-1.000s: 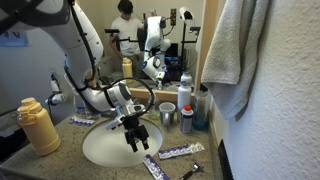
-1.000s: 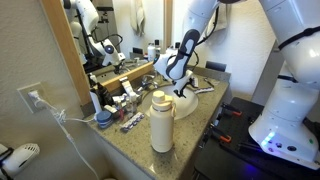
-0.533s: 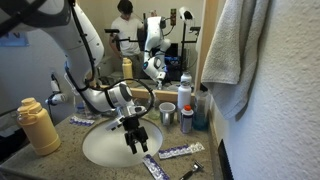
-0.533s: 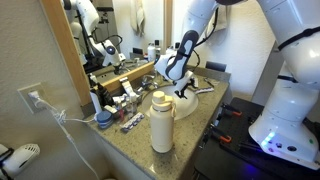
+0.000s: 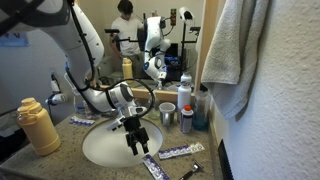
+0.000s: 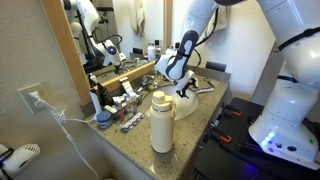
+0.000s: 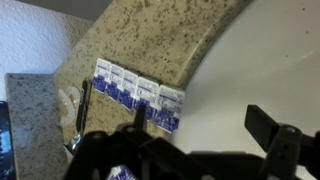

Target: Move the object from the right edge of the sink to the left edge

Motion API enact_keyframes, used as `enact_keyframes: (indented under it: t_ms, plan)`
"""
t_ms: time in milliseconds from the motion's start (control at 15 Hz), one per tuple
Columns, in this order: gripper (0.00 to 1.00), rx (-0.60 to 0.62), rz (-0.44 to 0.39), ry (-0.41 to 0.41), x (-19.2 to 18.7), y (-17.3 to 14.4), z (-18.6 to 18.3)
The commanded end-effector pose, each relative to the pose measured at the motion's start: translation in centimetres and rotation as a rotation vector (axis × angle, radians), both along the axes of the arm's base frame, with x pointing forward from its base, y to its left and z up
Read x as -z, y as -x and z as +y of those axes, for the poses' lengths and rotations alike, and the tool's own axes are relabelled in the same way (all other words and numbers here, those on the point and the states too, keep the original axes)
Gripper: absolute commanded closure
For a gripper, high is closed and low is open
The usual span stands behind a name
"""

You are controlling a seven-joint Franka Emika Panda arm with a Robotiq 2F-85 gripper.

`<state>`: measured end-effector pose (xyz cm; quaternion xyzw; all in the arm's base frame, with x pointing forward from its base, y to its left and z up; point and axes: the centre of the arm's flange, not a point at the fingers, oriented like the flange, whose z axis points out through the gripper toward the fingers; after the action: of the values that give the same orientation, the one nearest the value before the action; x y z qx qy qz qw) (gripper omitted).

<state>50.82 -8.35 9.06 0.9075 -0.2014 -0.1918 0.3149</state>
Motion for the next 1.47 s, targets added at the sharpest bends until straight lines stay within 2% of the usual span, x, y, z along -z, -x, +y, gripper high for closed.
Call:
enact_keyframes:
  t_ms: [0,333,400,467,1067,1200,1400]
  plan:
    - [0.00,0.028,0.028,0.015,-0.3,0.5,-0.5]
    - [0.00,0.039,0.042,0.025,-0.3,0.9,-1.2]
    - [0.09,0.040,0.044,0.026,-0.2,0.9,-1.2]
    - [0.26,0.040,0.046,0.026,-0.1,0.9,-1.3]
    - [0.95,0.045,0.054,0.036,-0.1,1.3,-1.0]
    - [1.00,0.049,0.051,0.042,-0.4,1.4,-0.9]
    - [0.98,0.058,0.052,0.052,-0.7,1.7,-1.0]
